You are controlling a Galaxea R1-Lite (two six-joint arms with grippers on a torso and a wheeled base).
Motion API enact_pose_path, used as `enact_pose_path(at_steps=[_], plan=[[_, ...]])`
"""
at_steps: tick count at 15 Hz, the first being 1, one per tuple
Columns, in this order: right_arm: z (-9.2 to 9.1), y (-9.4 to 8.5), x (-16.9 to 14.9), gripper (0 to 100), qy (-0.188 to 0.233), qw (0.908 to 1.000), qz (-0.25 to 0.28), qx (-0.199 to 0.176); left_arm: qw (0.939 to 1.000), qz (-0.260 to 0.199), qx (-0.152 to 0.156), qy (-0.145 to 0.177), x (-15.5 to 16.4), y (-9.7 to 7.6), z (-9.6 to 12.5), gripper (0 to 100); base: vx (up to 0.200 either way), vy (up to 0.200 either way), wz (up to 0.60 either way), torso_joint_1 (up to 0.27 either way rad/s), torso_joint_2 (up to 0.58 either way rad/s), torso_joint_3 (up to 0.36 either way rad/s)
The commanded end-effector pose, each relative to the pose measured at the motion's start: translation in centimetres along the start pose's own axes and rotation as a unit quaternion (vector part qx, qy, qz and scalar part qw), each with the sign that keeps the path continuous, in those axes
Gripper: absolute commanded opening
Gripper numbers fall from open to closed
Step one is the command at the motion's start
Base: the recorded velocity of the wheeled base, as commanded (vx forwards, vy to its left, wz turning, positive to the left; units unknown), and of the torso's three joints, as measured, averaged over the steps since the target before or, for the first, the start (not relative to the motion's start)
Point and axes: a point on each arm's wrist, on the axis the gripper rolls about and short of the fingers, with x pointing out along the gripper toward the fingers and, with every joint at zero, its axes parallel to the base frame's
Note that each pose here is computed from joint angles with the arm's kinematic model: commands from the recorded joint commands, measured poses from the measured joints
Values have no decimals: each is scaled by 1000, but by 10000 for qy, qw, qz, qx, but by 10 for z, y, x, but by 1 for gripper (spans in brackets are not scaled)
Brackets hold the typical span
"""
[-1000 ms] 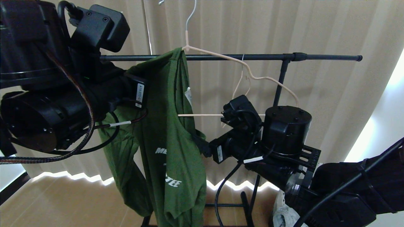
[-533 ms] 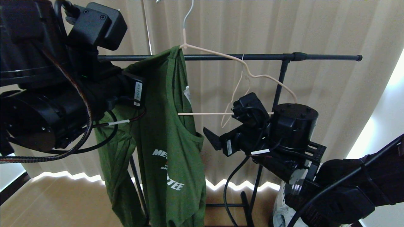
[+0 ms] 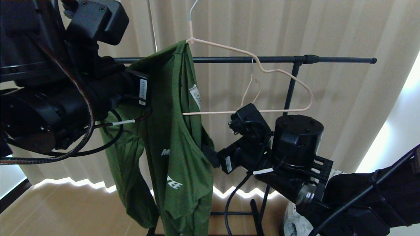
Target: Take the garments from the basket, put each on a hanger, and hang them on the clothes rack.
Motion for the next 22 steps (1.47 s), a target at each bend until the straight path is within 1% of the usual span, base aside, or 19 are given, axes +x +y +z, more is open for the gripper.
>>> enact_pose_path(at_steps=[1, 4, 5, 6, 8, 9, 10, 12, 13, 14, 15, 16, 17, 19, 21, 22], plan=[[-9, 5, -3, 100, 166, 9998, 73, -52, 10000, 20, -54, -30, 0, 1, 2, 0, 0, 0, 0, 0, 0, 0], [-15, 5, -10, 100, 278, 9995, 87, -76, 10000, 37, -73, -32, 0, 2, 2, 0, 0, 0, 0, 0, 0, 0], [-19, 3, -21, 100, 383, 9992, 85, -105, 9999, 53, -85, -34, 0, 2, 2, 0, 0, 0, 0, 0, 0, 0], [-19, 3, -22, 100, 398, 9991, 94, -108, 9999, 55, -89, -40, 0, 2, 3, 0, 0, 0, 0, 0, 0, 0], [-25, -2, -38, 100, 551, 9983, 67, -171, 9999, 61, -85, -32, 0, 3, 2, 0, 0, 0, 0, 0, 0, 0], [-26, -7, -47, 0, 578, 9982, 16, -165, 9999, 130, -70, 4, 2, 6, 0, 0, 0, 0, 0, 0, 0, 0], [-26, -12, -52, 0, 592, 9981, -44, -155, 9999, 154, -52, 32, 3, 7, -1, 0, 0, 0, 0, 0, 0, 0], [-23, -39, -73, 0, 568, 9971, -489, -119, 9995, 254, 13, 176, 4, 13, -11, 0, 0, 0, 0, 0, 0, 0], [-19, -53, -82, 0, 493, 9960, -737, -63, 9992, 296, 79, 248, 0, 17, -17, 0, 0, 0, 0, 0, 0, 0], [-15, -59, -85, 0, 443, 9955, -839, -47, 9992, 297, 89, 269, -3, 18, -19, 0, 0, 0, 0, 0, 0, 0], [-6, -74, -91, 0, 279, 9933, -1116, -61, 9988, 332, 124, 338, -7, 22, -25, 0, 0, 0, 0, 0, 0, 0], [0, -86, -94, 0, 216, 9906, -1348, -112, 9983, 400, 150, 404, -11, 27, -30, 0, 0, 0, 0, 0, 0, 0], [5, -94, -95, 0, 173, 9886, -1489, -112, 9975, 455, 195, 509, -12, 30, -38, 0, 0, 0, 0, 0, 0, 0], [19, -103, -90, 0, 4, 9866, -1628, -89, 9961, 459, 288, 700, -16, 32, -51, 0, 0, 0, 0, 0, 0, 0], [29, -105, -87, 0, -142, 9865, -1628, -84, 9945, 409, 395, 879, -21, 30, -64, 0, 0, 0, 0, 0, 0, 0], [36, -106, -84, 0, -183, 9868, -1609, -85, 9928, 317, 552, 1018, -23, 26, -73, 0, 0, 0, 0, 0, 0, 0]])
